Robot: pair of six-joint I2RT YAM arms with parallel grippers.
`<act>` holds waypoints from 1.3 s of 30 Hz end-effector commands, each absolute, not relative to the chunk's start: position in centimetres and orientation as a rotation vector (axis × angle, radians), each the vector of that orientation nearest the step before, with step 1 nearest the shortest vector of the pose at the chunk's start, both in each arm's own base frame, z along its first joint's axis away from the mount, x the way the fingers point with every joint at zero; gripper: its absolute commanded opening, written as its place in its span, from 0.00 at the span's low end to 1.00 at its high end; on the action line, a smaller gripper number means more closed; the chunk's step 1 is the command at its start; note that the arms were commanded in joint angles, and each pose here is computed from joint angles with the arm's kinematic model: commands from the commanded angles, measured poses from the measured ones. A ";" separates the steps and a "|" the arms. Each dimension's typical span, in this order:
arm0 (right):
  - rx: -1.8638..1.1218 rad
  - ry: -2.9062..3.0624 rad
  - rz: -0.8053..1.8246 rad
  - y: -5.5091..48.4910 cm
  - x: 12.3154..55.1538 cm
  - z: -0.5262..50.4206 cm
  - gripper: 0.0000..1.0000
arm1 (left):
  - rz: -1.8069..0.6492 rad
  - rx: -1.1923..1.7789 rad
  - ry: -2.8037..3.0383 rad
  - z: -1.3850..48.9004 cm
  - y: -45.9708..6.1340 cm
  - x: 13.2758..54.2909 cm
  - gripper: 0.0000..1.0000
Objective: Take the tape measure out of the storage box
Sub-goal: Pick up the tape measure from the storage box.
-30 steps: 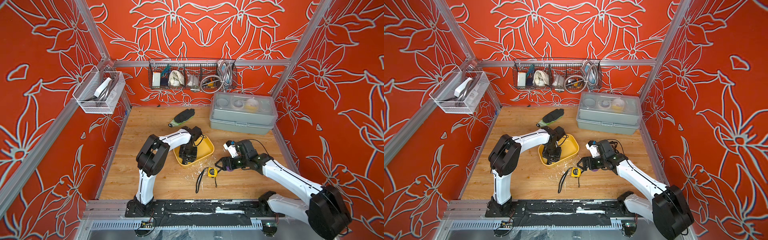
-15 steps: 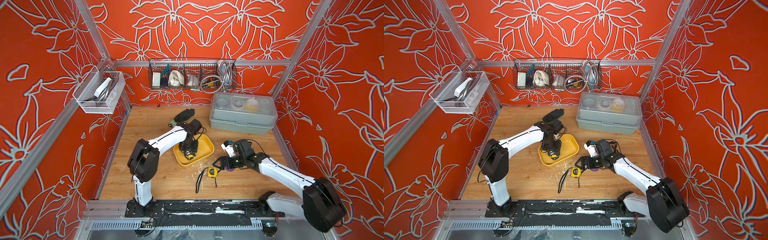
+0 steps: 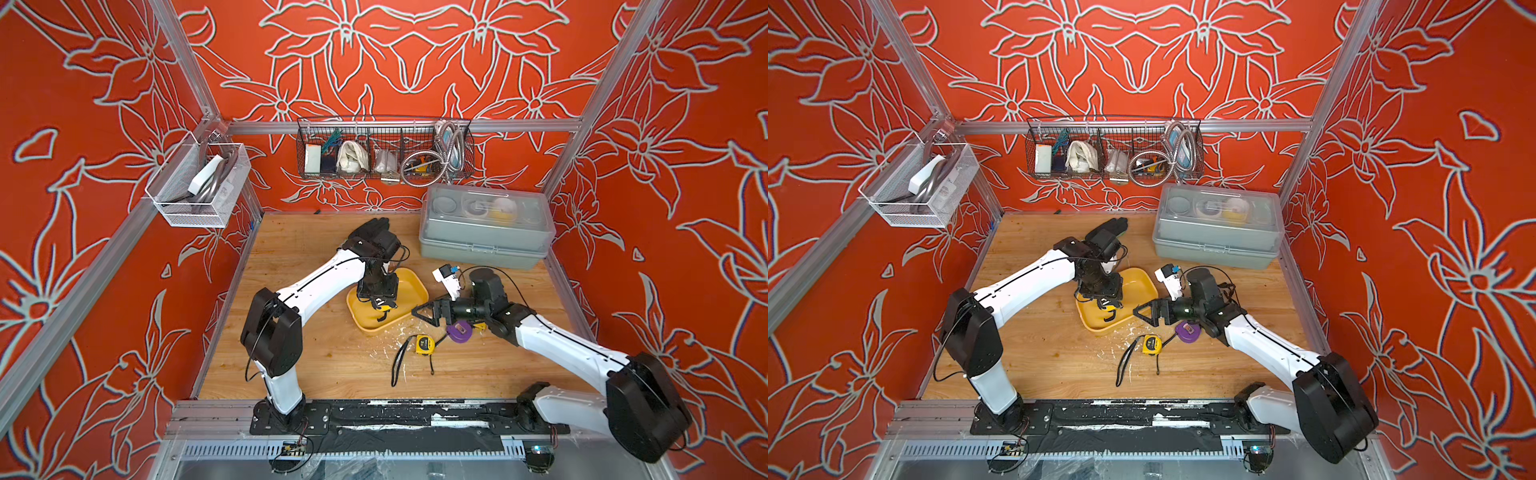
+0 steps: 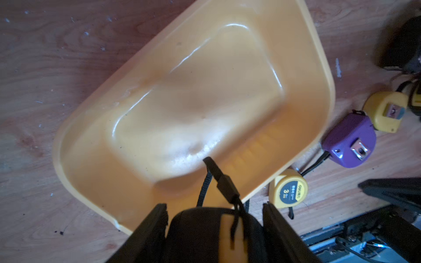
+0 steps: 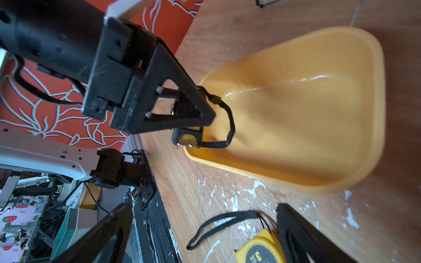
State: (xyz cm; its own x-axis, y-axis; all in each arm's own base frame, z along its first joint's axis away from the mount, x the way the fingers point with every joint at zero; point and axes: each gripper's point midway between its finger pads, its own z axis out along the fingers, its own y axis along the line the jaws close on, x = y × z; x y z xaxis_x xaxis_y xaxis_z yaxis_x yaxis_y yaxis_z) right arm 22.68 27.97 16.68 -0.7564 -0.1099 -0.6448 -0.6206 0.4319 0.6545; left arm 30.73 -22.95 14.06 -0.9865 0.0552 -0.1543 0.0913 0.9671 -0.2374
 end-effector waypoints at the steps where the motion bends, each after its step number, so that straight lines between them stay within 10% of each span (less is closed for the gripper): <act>1: -0.674 2.040 1.338 29.9 22.6 17.9 1.00 | -0.500 0.041 2.968 16.2 -24.1 30.1 0.30; 22: -0.560 1.983 1.393 34.7 24.7 19.0 0.84 | -0.689 -0.123 2.927 17.6 -25.2 28.6 0.31; 35: -0.602 1.971 1.489 36.8 24.1 19.2 0.21 | -0.681 -0.109 2.924 17.4 -25.2 28.7 0.34; 39: -0.601 1.961 1.480 36.7 24.0 19.4 0.16 | -0.678 -0.106 2.921 17.3 -25.1 28.7 0.38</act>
State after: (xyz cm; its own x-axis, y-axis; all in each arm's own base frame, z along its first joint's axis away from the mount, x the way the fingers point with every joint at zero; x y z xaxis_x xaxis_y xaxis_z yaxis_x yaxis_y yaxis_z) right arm 23.81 35.45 16.35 -0.7817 -0.0311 -0.6228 -0.5951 0.3355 0.7303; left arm 29.50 -24.19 16.34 -0.9850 -0.1190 -0.1254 -0.0592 0.9139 -0.4017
